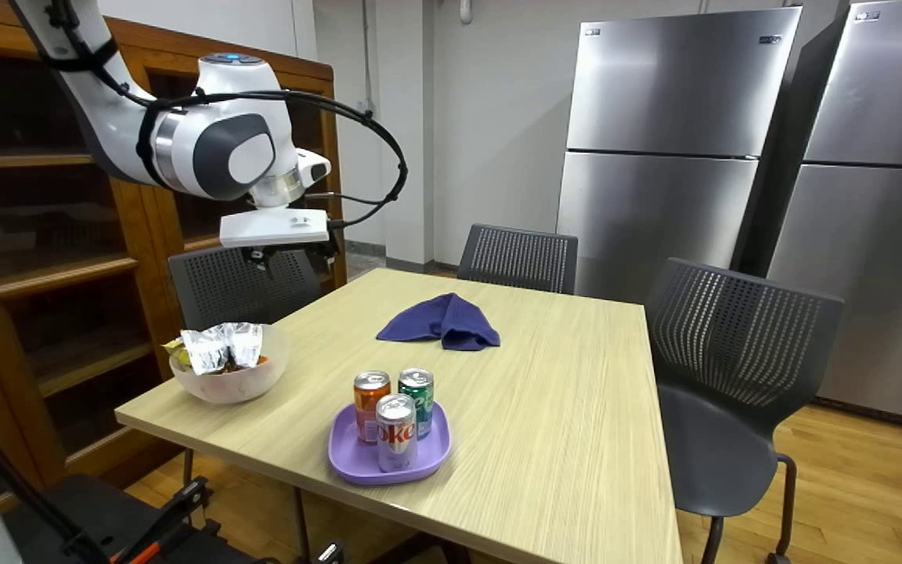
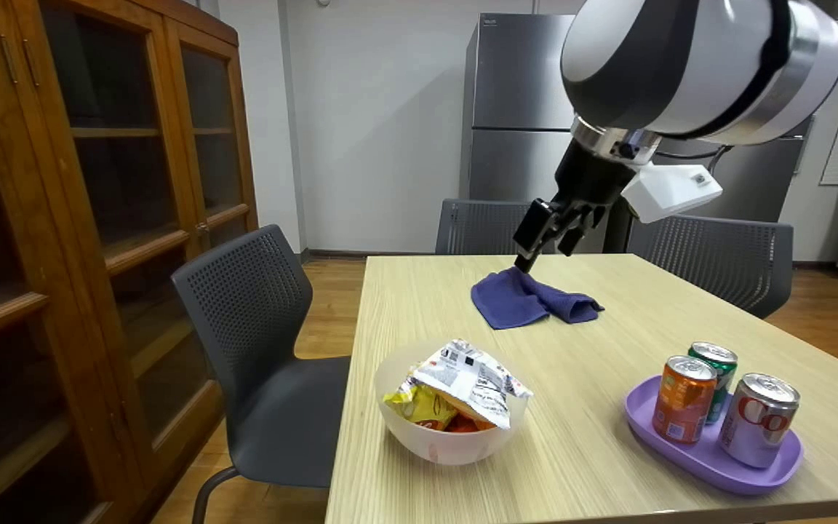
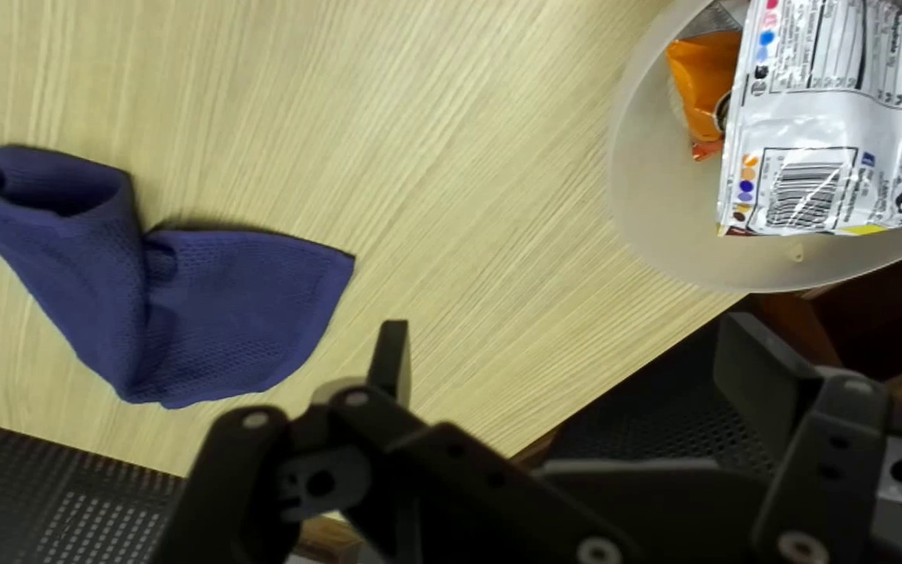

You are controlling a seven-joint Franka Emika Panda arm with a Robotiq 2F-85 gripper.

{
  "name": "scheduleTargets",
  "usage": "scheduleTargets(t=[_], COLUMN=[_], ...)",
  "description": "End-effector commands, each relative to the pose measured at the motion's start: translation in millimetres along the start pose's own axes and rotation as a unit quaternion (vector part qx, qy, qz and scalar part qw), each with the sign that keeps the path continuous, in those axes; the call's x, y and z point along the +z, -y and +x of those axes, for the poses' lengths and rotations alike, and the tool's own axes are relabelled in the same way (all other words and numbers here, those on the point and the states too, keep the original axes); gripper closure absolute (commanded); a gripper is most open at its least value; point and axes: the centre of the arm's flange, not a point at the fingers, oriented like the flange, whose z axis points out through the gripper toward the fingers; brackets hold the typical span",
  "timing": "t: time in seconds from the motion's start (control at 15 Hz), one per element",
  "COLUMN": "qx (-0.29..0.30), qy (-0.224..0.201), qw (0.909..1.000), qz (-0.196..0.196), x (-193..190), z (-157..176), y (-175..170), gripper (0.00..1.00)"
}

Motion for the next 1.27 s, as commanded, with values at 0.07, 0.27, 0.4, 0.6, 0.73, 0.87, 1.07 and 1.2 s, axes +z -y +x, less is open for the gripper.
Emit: scheduleTargets(t=[0.07, 0.27, 0.4, 0.6, 0.73, 0.87, 1.07, 1.2], qx=[0.020, 0.045, 0.064, 0.079, 0.086, 0.082, 0.080, 0.080], qy=[-0.026, -0.036, -0.039, -0.036, -0.035, -0.033, -0.033, -0.033], qw=[0.9993, 0.9979, 0.9964, 0.9950, 0.9943, 0.9948, 0.9950, 0.9950], qz=[-0.018, -0.031, -0.041, -0.050, -0.053, -0.050, -0.049, -0.049], x=[-40.7, -54.5, -62.1, -53.5, -54.1, -51.7, -50.9, -50.7], z=[-27.9, -39.7, -49.3, -42.8, -47.6, -46.0, -45.2, -45.3], y=[-41.4, -68.7, -88.8, -94.0, -100.5, -96.7, -95.0, -95.0], gripper=[0.00, 0.00, 0.00, 0.00, 0.00, 0.00, 0.00, 0.00])
